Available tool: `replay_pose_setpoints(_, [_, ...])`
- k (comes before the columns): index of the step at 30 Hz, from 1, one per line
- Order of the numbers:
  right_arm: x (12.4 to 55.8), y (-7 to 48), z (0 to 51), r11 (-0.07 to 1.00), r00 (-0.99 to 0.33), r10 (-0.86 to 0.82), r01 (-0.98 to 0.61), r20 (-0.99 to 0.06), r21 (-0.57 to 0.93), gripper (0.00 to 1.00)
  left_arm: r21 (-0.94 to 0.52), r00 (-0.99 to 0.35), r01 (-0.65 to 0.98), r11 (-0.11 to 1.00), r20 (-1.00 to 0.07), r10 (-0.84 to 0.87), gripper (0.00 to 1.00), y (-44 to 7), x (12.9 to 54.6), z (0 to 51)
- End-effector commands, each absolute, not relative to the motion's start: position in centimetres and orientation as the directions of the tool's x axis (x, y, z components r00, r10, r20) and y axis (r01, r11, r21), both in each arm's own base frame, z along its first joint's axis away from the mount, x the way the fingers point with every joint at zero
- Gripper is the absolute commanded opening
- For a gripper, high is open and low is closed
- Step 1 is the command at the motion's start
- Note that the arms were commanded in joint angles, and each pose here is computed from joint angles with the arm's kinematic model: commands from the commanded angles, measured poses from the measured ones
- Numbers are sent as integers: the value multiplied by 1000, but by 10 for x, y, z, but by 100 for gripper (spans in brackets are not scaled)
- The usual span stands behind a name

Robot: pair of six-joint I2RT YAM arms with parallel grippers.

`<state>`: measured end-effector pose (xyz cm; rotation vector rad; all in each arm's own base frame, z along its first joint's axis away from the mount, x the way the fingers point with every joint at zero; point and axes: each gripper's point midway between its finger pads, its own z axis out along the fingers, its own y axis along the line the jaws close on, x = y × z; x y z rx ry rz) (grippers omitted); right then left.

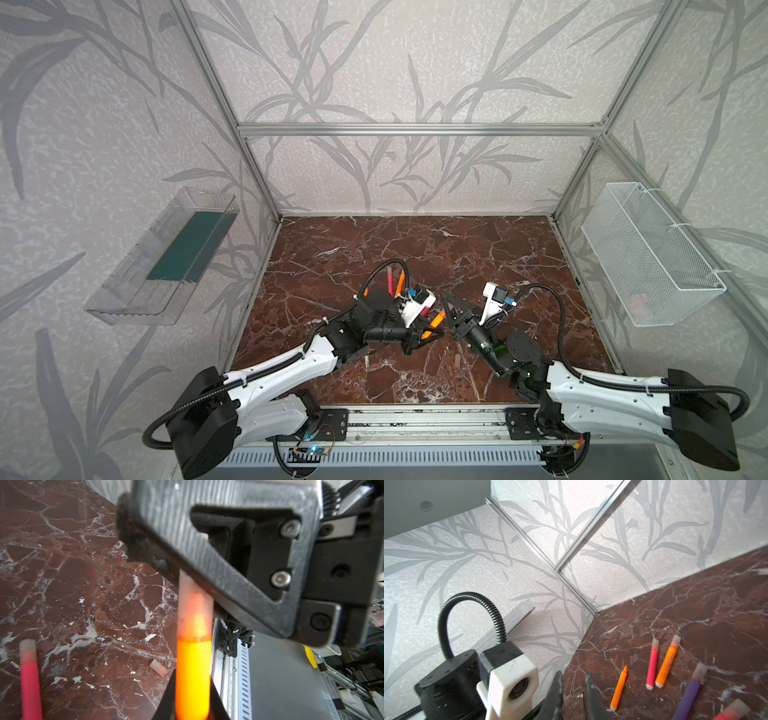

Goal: Insert the pens into the pen caps
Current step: 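Open the right gripper and draw it back while the left lowers the capped marker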

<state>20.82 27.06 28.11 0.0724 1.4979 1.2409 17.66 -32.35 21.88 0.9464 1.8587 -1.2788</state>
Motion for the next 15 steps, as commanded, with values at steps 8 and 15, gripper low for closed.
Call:
replay_pose_setpoints(8, [125, 341, 200, 415, -628, 170, -653, -759, 633, 0, -368, -251, 665, 650, -930, -270, 0, -259, 294, 321])
replay_pose_setpoints(15, [166, 287, 206, 661, -546, 282, -485, -789, 572, 44, -326, -338, 532, 782, -928, -157, 0, -237, 302, 250])
